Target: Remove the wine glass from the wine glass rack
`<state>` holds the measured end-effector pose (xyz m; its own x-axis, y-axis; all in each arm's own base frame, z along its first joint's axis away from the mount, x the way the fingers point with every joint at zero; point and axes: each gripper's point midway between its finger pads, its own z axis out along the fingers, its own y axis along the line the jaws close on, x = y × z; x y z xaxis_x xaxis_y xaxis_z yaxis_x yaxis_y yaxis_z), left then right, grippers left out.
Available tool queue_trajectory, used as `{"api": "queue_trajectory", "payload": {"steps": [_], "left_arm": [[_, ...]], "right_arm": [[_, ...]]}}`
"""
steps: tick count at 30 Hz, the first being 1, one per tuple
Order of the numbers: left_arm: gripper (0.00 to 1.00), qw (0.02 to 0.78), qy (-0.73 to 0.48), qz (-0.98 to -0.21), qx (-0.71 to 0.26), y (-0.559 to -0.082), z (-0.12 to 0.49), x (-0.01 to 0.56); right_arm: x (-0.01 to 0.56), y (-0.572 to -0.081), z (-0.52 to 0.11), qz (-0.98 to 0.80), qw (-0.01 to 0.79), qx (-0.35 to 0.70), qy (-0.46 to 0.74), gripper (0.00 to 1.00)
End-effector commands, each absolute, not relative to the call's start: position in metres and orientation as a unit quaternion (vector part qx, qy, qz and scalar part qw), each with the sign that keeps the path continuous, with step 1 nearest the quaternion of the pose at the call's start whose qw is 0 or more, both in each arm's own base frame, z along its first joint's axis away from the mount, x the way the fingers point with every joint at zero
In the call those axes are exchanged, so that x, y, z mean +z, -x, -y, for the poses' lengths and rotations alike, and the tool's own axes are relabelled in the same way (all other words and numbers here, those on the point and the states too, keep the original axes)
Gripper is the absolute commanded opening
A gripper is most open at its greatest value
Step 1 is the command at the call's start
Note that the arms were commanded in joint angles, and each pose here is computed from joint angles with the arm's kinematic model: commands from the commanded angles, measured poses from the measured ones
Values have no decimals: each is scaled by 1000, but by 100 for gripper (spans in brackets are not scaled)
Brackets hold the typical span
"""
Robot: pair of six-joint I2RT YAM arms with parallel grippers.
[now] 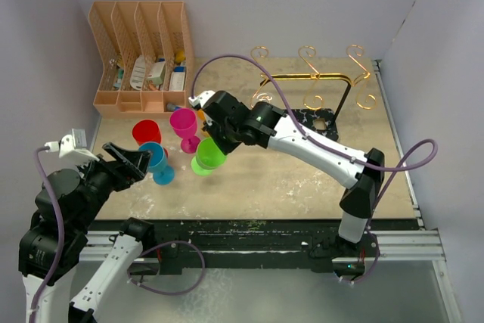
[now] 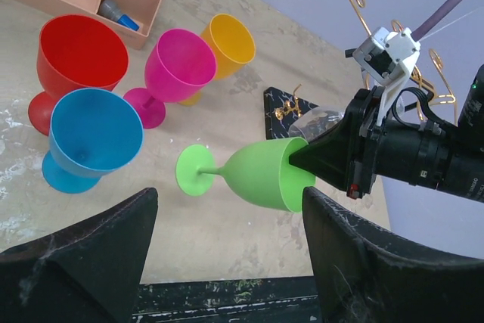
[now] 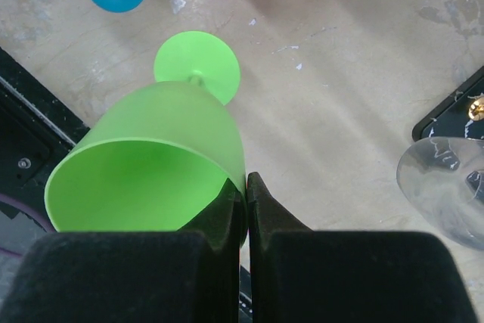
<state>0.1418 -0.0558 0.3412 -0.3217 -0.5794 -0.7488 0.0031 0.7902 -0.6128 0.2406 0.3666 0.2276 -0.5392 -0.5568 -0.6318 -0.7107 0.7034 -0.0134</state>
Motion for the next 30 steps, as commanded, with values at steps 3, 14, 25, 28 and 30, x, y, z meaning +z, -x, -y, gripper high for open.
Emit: {"api": "queue_trajectory", "payload": {"steps": [3,14,25,28,30], "left_arm": [[80,566,176,-763,-257,-147,55,351],[79,561,183,-761,-270,-144,57,348],[79,554,182,-763,-279,-145,61,344],[79,554,182,-764,-277,-144,61,343],[79,554,183,-764,-276,-143,60,342]], "right_arm": [[249,-254,-378,-856,339,135,366,0],[226,-263,-416,-850,312,152,398,0],[199,-271,-439,-850,287,150,416,0],[195,-273,-441,-851,286,146,416,0],[195,-275,-442,-851,289,143,415,5]]}}
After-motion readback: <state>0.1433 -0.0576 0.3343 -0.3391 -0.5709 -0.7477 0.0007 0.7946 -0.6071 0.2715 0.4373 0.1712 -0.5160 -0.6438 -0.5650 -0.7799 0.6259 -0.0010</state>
